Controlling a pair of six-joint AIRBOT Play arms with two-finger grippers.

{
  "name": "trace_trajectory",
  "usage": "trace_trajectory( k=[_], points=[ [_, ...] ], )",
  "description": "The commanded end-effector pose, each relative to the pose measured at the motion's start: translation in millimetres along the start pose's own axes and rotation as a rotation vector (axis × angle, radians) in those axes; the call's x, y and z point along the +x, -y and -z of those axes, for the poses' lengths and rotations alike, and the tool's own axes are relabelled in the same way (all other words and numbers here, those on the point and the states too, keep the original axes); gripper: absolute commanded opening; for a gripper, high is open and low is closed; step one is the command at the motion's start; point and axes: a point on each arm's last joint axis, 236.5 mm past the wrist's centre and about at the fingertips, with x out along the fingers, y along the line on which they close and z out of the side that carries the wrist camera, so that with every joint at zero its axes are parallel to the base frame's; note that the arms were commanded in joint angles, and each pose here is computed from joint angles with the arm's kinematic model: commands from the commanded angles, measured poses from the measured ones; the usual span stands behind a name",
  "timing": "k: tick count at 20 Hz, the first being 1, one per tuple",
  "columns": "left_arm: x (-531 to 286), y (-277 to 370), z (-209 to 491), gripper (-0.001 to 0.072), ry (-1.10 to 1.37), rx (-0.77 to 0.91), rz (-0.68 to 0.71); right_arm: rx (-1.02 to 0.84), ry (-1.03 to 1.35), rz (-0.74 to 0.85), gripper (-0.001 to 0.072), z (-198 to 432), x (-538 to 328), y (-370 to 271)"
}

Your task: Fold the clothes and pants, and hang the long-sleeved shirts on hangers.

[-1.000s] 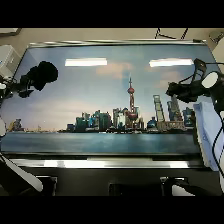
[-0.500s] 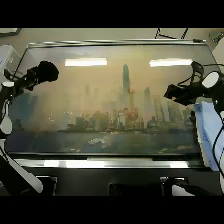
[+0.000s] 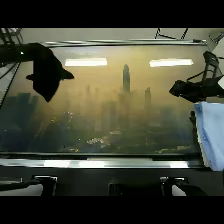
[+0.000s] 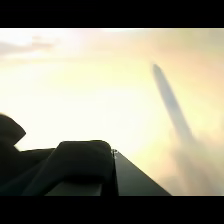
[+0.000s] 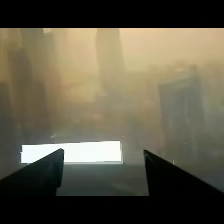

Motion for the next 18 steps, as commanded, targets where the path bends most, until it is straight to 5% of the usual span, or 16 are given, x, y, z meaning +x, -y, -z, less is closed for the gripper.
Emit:
trace_trajectory(
  k=[1,8,9,11,15,18],
  points=[
    [-2.4,133.1,68.6,0.0023,-0.178,0.034,0.182,-0.029,0.084,-0.011,0.0556,-3.2,-39.6,-10.5],
    [90.2,378.2,254.2,0.0025,-0.383,-0.068,0.477,-0.095,0.278,0.097,0.0564,-22.8,-95.1,4.3],
    [99.3,390.2,276.3,0.0084,-0.420,-0.106,0.471,-0.102,0.273,0.123,0.0567,-21.4,-96.3,10.0],
    [110.3,392.8,304.5,0.0714,-0.516,-0.201,0.433,-0.109,0.233,0.172,0.0578,-14.3,-93.4,22.0],
    [105.1,300.0,264.4,0.0709,-0.611,-0.153,0.358,-0.095,0.045,0.212,0.0632,17.6,-70.0,37.3],
    [86.4,163.3,206.9,0.0709,-0.590,-0.205,0.202,-0.096,-0.183,0.090,0.0634,63.9,-38.6,17.7]
  ],
)
